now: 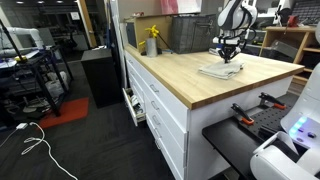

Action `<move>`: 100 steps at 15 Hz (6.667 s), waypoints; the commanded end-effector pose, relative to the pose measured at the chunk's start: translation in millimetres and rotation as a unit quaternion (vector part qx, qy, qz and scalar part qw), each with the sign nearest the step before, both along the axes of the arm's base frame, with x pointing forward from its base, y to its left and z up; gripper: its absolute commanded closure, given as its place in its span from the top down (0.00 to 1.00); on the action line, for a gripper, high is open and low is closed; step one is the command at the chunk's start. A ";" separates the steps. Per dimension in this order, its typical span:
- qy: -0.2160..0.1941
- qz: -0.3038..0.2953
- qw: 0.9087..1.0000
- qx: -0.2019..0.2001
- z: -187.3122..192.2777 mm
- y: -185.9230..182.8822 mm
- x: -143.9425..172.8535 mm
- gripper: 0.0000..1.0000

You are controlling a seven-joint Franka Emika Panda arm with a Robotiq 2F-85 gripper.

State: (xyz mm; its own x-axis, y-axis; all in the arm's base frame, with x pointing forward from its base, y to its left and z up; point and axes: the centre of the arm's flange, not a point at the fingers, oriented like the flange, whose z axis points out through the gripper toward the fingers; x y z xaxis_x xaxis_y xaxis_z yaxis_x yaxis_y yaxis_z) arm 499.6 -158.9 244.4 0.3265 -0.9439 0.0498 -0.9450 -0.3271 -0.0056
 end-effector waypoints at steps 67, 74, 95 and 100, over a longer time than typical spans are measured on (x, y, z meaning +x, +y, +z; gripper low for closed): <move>0.030 -0.145 0.982 0.121 26.3 165.3 -68.6 1.00; 0.036 -0.130 0.982 0.134 18.5 159.6 -70.7 1.00; -0.013 -0.245 0.965 0.096 -13.1 151.1 -86.6 1.00; -0.036 -0.266 0.959 0.088 -14.7 147.9 -86.0 0.62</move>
State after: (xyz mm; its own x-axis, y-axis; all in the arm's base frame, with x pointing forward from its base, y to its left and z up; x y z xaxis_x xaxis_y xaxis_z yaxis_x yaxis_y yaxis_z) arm 416.6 -12.0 232.1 -0.1383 -0.9792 -0.1485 -0.9872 0.1484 -0.0588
